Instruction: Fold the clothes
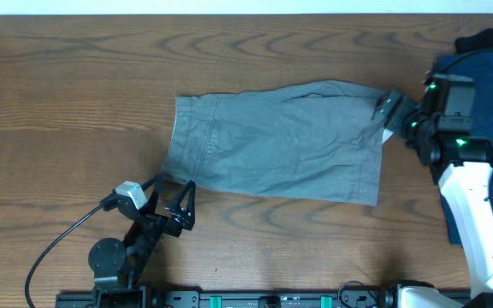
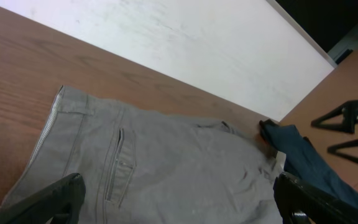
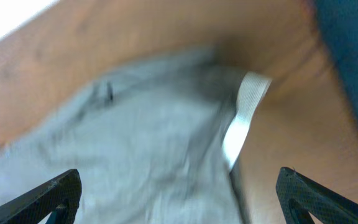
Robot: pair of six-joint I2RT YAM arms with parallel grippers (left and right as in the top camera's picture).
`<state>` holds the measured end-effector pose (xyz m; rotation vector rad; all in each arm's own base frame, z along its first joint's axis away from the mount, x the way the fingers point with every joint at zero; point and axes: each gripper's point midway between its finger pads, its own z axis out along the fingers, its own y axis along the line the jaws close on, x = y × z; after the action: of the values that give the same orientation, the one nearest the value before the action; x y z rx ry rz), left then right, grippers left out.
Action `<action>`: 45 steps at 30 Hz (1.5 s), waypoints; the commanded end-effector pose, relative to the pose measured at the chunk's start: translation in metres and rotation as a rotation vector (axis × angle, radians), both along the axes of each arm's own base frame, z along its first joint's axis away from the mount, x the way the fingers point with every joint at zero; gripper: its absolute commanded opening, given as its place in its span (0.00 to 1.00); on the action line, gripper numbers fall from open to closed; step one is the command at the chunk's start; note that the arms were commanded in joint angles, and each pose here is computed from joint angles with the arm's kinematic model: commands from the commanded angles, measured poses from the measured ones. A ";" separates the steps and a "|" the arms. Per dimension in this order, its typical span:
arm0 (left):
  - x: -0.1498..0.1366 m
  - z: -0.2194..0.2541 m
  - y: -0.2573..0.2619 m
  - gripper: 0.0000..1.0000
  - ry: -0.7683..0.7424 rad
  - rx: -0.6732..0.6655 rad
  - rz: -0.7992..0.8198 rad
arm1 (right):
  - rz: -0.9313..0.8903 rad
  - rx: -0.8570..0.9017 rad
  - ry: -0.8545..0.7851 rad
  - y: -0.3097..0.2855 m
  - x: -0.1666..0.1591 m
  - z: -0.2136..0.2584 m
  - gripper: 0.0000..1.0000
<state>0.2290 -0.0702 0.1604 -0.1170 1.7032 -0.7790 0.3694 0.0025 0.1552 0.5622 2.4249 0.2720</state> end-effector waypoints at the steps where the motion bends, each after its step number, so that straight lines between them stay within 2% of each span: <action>1: -0.002 -0.015 -0.002 0.98 0.048 -0.013 -0.012 | 0.118 0.060 0.088 0.035 -0.013 -0.016 0.96; 2: -0.001 -0.015 -0.002 0.98 0.048 -0.012 -0.012 | 0.134 0.064 0.116 0.041 -0.017 -0.021 0.92; 5: -0.002 -0.015 -0.002 0.98 0.048 -0.013 -0.012 | 0.213 0.054 0.209 0.066 -0.030 -0.042 0.55; 7: -0.002 -0.015 -0.002 0.98 0.048 -0.013 -0.012 | 0.256 0.047 0.246 0.081 -0.034 -0.054 0.41; 10: -0.002 -0.015 -0.002 0.98 0.048 -0.013 -0.012 | 0.299 0.043 0.313 0.100 -0.041 -0.073 0.28; 14: -0.001 -0.015 -0.002 0.98 0.048 -0.012 -0.012 | 0.300 0.038 0.394 0.111 -0.048 -0.099 0.17; 22: -0.002 -0.015 -0.002 0.98 0.048 -0.013 -0.012 | 0.267 0.026 0.515 0.106 -0.059 -0.132 0.02; 27: -0.002 -0.015 -0.002 0.98 0.048 -0.013 -0.012 | 0.237 -0.046 0.568 0.092 -0.067 -0.141 0.01; 31: -0.001 -0.015 -0.002 0.98 0.049 -0.013 -0.012 | 0.233 -0.057 0.580 0.089 -0.070 -0.142 0.03; 35: -0.002 -0.015 -0.002 0.98 0.055 -0.027 -0.012 | 0.214 -0.093 0.579 0.081 -0.069 -0.142 0.15; 37: -0.003 -0.015 -0.004 0.98 0.081 -0.079 -0.018 | 0.197 -0.091 0.567 0.076 -0.064 -0.142 0.27; 39: -0.004 -0.011 -0.008 0.98 0.083 -0.119 -0.040 | 0.172 -0.082 0.559 0.069 -0.060 -0.142 0.46; 41: -0.006 -0.001 -0.013 0.98 0.042 -0.119 -0.078 | 0.139 -0.072 0.557 0.058 -0.057 -0.142 0.79; 43: -0.011 0.011 -0.022 0.98 -0.007 -0.115 -0.143 | 0.107 -0.058 0.560 0.049 -0.056 -0.142 0.99; 45: -0.016 0.020 -0.028 0.98 -0.047 -0.109 -0.187 | 0.086 -0.052 0.561 0.041 -0.055 -0.142 0.99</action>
<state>0.2230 -0.0842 0.1749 -0.0962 1.6563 -0.9222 0.3114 0.0574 0.0146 0.5082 3.0059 0.1219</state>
